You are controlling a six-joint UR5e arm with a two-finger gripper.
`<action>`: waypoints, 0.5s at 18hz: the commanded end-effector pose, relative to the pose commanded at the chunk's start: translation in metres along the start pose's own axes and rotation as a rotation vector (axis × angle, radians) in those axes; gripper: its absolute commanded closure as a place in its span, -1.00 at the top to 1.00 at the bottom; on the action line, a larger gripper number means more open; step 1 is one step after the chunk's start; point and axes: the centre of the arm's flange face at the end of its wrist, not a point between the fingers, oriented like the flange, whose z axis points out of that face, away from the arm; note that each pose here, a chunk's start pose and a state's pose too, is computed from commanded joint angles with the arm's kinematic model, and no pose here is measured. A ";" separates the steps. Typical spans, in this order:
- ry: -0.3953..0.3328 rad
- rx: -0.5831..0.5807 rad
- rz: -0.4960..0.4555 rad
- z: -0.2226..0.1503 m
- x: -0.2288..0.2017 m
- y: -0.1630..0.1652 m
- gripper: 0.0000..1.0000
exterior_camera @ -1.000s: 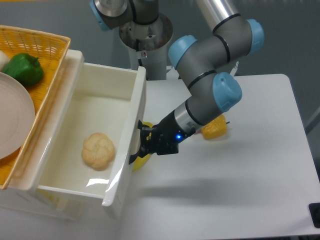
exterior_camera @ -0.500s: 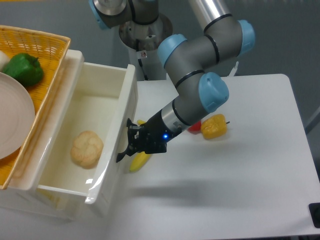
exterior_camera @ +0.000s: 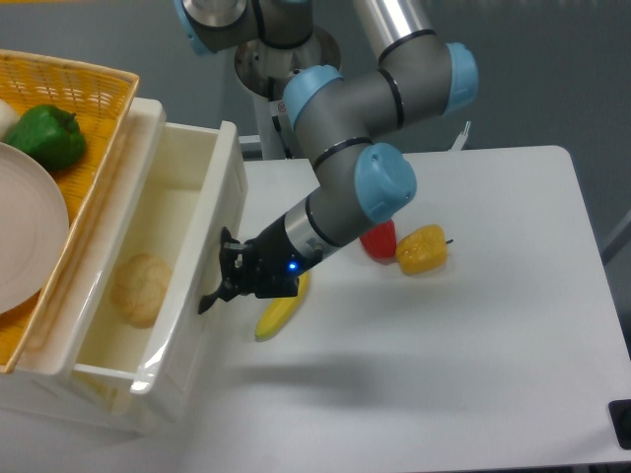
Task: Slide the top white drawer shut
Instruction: 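Push the white drawer front inward into the cabinet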
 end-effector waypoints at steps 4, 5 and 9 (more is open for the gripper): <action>0.004 -0.015 0.012 0.013 0.013 -0.003 -0.72; 0.005 -0.020 0.018 0.016 0.017 -0.004 -0.71; 0.009 -0.039 0.021 0.028 0.027 -0.005 -0.71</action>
